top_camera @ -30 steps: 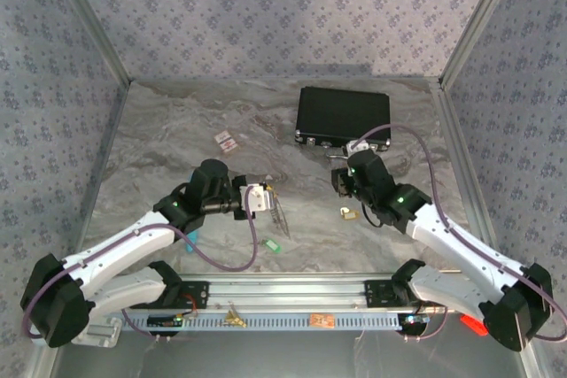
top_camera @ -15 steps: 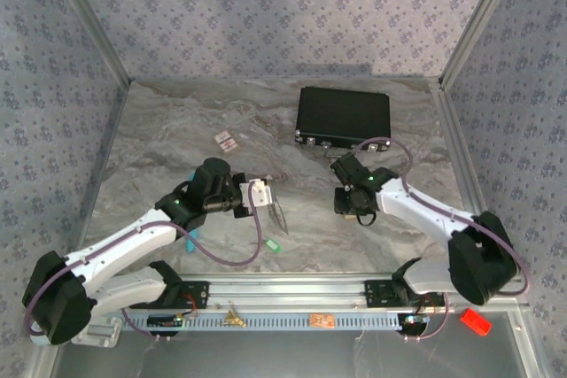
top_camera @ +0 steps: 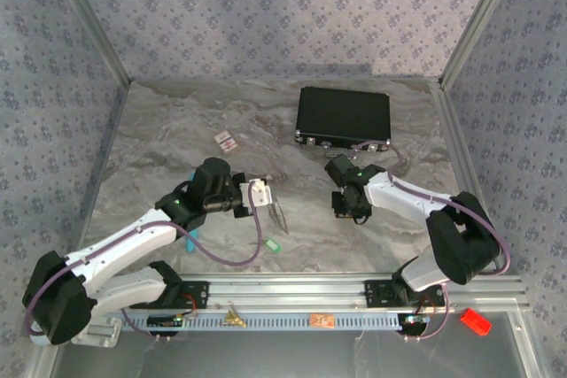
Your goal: Put the keys on the keyring
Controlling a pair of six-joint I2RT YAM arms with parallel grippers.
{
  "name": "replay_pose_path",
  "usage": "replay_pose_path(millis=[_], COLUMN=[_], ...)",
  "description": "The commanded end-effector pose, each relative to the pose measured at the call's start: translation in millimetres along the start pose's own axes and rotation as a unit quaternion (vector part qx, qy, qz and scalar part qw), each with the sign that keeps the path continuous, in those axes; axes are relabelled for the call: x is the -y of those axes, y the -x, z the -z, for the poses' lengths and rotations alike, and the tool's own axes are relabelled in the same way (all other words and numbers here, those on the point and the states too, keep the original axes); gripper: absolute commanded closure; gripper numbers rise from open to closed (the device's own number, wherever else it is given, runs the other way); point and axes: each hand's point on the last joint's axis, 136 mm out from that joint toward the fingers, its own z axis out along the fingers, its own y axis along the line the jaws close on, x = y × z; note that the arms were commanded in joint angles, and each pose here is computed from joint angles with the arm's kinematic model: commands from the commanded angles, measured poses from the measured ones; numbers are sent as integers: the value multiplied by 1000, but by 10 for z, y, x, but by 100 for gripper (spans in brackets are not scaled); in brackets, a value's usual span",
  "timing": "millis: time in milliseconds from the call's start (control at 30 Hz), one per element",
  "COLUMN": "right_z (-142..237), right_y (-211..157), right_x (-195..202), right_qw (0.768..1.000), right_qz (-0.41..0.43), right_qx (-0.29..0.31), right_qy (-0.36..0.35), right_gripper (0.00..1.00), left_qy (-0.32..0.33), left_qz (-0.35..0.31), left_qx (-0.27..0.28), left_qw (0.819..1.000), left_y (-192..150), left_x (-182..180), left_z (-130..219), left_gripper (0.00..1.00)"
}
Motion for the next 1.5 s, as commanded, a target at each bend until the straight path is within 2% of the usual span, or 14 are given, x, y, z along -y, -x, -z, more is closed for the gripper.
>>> replay_pose_path(millis=[0, 1200, 1467], right_z=[-18, -91, -78], right_y=[-21, 25, 20], right_x=[11, -36, -14], right_qw=[1000, 999, 999], right_qz=[2, 22, 27], right_qx=[-10, -12, -12], right_qy=[-4, -19, -26], right_gripper=[76, 87, 97], left_qy=[3, -6, -6], left_qz=[-1, 4, 4], left_qx=[21, 22, 22], left_qw=[1000, 1000, 1000], left_y=[143, 130, 136], left_x=[-79, -66, -69], left_z=[34, 33, 36], left_gripper=[100, 100, 100])
